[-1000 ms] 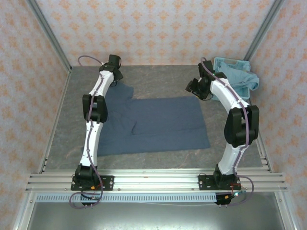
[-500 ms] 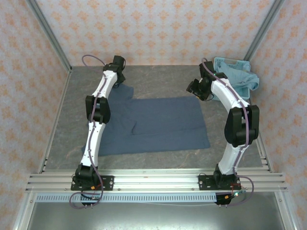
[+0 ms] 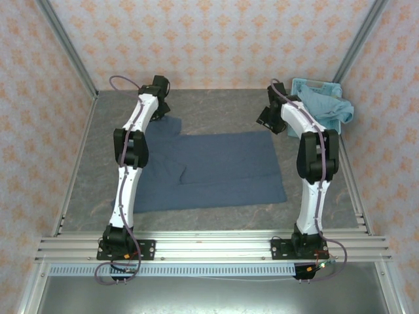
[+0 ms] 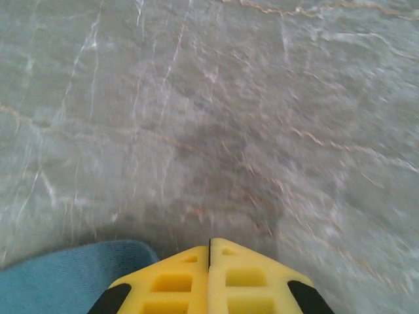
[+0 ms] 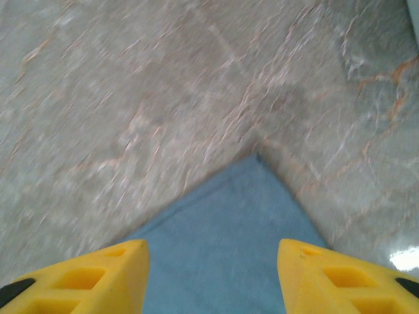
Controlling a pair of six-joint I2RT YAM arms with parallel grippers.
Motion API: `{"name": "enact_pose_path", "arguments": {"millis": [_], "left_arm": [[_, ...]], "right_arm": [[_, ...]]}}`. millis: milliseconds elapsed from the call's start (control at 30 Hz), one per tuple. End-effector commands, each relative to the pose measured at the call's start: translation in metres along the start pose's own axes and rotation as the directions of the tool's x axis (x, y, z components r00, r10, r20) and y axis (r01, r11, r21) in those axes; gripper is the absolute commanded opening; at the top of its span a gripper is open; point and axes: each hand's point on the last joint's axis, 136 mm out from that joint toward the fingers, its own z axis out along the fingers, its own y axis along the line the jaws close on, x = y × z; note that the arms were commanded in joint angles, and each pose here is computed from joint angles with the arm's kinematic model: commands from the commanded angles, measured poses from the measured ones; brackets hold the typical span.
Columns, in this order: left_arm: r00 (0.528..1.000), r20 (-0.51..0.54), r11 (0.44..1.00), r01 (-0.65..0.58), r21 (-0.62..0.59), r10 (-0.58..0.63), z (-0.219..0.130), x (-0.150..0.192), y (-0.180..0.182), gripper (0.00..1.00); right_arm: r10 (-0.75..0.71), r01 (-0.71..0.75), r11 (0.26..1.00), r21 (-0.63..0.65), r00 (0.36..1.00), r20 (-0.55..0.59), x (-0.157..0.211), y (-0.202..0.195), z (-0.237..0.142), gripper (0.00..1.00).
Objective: Fold and stack the t-shirts
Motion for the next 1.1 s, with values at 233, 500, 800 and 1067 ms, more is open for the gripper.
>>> {"name": "enact_pose_path", "arguments": {"millis": [233,500,800,1067], "left_arm": [[0.998,-0.029,0.988,0.055,0.142,-0.052,-0.083,0.0,-0.011,0.0],[0.999,-0.039,0.989,0.02,0.149,-0.015,-0.096,0.002,-0.007,0.0],[0.999,-0.043,0.988,0.006,0.152,0.0,-0.104,0.002,-0.003,0.0],[1.0,-0.021,0.988,-0.006,0.157,0.01,-0.125,-0.002,0.004,0.0]], "right_arm": [[0.044,-0.043,0.987,0.153,0.999,-0.002,-0.011,-0.021,0.047,0.46],[0.024,-0.013,0.984,0.18,0.998,-0.056,-0.003,-0.025,0.064,0.25],[0.01,0.001,0.976,0.22,0.999,-0.047,-0.001,-0.035,0.051,0.04],[-0.002,-0.003,0.978,0.21,1.0,0.024,-0.018,-0.029,0.029,0.0]]}}
